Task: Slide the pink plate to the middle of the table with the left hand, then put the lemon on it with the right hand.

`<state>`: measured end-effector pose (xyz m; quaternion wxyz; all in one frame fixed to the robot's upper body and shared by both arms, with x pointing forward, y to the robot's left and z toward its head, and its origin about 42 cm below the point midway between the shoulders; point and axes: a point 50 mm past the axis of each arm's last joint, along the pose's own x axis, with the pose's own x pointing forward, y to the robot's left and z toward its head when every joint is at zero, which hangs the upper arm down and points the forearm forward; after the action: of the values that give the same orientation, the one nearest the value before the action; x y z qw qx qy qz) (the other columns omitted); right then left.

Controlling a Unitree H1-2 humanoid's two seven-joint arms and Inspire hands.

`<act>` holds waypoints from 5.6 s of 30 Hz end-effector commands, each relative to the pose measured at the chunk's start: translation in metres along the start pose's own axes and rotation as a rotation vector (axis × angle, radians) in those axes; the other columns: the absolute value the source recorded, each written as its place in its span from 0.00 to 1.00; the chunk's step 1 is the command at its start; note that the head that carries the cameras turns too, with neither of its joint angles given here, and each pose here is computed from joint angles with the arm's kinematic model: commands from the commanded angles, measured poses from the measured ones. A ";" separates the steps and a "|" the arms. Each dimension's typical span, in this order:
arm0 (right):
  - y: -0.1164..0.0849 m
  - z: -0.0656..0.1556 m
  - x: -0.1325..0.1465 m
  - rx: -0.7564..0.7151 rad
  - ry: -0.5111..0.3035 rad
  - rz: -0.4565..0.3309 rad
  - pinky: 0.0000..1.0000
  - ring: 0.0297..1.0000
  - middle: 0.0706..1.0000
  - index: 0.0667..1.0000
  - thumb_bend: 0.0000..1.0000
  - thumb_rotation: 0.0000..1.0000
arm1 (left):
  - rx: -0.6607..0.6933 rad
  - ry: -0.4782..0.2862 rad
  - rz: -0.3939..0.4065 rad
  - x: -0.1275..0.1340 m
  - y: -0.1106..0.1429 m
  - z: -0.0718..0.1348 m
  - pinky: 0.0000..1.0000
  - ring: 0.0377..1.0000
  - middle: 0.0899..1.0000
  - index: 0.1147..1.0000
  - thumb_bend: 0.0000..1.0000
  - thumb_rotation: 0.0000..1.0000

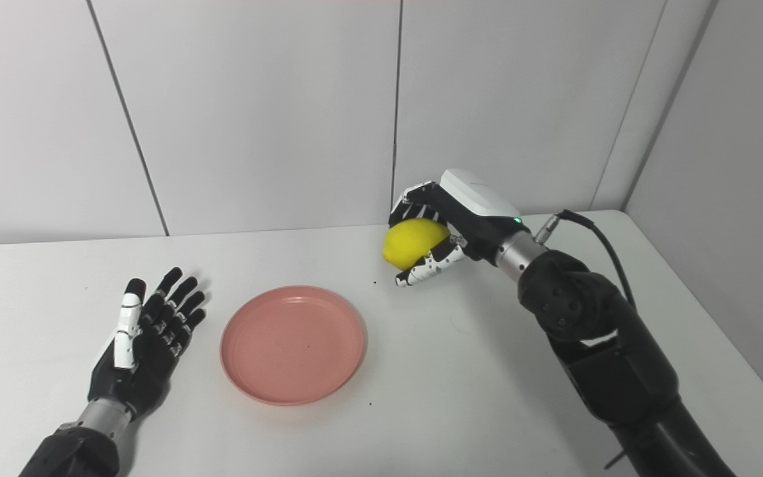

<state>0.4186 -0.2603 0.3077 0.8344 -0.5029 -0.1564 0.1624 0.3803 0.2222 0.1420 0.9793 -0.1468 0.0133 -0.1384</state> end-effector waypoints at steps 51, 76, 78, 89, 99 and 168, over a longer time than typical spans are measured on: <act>0.149 0.084 0.086 0.031 -0.220 0.198 0.31 0.37 0.43 0.52 0.57 0.09 | 0.012 -0.055 0.094 0.004 -0.033 0.011 0.98 0.95 0.95 0.94 0.58 1.00; 0.157 0.074 0.078 0.004 -0.161 0.172 0.31 0.38 0.45 0.52 0.72 0.20 | 0.020 -0.049 0.093 0.005 -0.033 0.011 0.98 0.95 0.95 0.94 0.59 1.00; 0.157 0.074 0.077 0.008 -0.159 0.173 0.33 0.39 0.46 0.52 0.76 0.22 | 0.022 -0.049 0.093 0.004 -0.033 0.011 0.98 0.94 0.94 0.94 0.58 1.00; 0.155 0.072 0.074 0.038 -0.170 0.209 0.50 0.56 0.60 0.62 0.97 0.41 | 0.019 -0.051 0.088 0.004 -0.030 0.012 0.98 0.95 0.95 0.94 0.59 1.00; 0.151 0.073 0.071 0.034 -0.191 0.202 0.58 0.64 0.67 0.67 1.00 0.48 | 0.017 -0.052 0.087 0.005 -0.030 0.013 0.98 0.95 0.94 0.94 0.58 1.00; 0.082 0.004 -0.048 0.290 0.032 -0.325 0.72 0.76 0.77 0.82 0.88 0.77 | 0.019 -0.058 0.066 0.004 -0.022 0.016 0.99 0.96 0.96 0.95 0.58 1.00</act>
<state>0.3610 -0.2404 0.2171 0.9180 -0.3556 -0.1631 0.0649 0.3727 0.2051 0.1480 0.9854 -0.1431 0.0190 -0.0905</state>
